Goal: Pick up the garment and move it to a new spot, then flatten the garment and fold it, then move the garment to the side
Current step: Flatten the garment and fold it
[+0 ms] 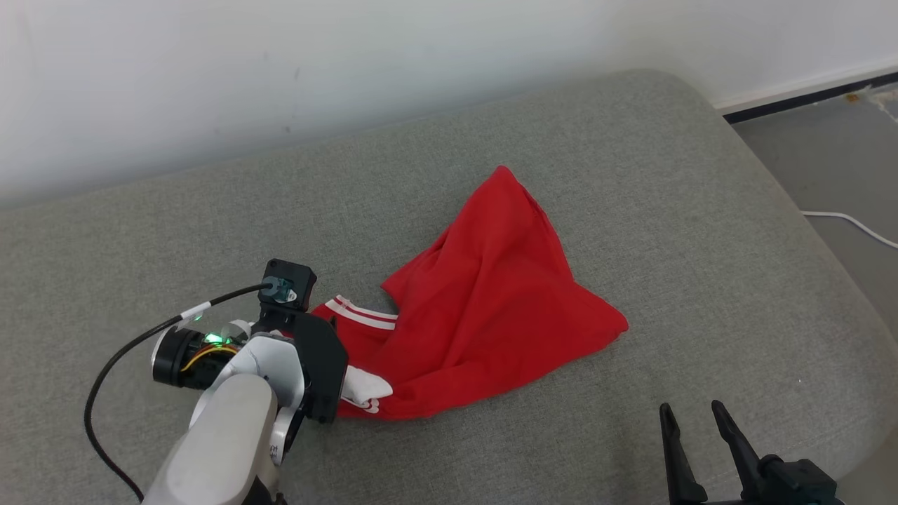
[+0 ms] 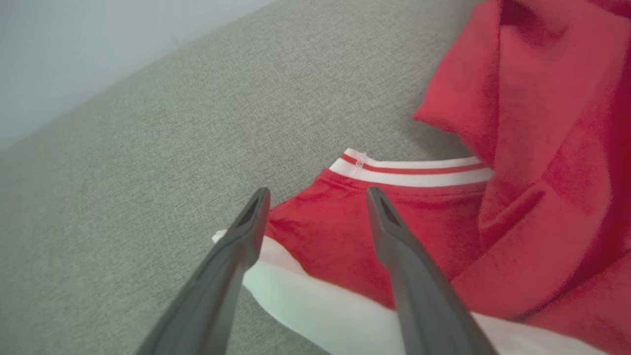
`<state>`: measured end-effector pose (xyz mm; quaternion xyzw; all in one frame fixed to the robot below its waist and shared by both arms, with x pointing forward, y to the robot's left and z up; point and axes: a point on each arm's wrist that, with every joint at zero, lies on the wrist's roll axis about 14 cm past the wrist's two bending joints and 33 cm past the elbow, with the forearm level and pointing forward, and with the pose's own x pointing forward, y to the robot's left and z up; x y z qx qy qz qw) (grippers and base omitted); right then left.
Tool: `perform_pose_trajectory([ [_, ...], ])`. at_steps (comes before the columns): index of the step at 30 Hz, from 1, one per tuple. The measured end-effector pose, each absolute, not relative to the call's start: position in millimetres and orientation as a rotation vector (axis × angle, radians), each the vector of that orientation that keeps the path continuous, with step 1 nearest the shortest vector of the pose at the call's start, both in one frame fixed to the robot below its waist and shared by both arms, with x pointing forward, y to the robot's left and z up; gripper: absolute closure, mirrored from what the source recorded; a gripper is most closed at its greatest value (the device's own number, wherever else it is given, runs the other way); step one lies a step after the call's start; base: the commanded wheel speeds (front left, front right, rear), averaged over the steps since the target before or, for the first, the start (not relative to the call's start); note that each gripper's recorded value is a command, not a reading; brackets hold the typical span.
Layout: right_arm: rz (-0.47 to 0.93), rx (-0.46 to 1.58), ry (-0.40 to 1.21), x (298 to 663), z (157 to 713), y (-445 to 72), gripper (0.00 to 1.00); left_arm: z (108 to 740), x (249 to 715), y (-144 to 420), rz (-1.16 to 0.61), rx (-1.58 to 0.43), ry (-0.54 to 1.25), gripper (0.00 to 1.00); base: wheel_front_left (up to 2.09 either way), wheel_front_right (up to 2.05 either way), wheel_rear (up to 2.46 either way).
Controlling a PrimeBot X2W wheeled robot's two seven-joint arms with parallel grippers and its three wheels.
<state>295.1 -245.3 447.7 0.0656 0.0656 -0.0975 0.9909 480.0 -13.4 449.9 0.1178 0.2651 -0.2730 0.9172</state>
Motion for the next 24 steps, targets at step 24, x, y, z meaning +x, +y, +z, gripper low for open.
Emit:
perform_pose_trajectory([
  [24, -0.129, 0.149, 0.134, 313, 444, -227, 0.0, 407, 459, 33, -0.546, 0.405, 0.697, 0.0, 0.0, 0.0, 0.0],
])
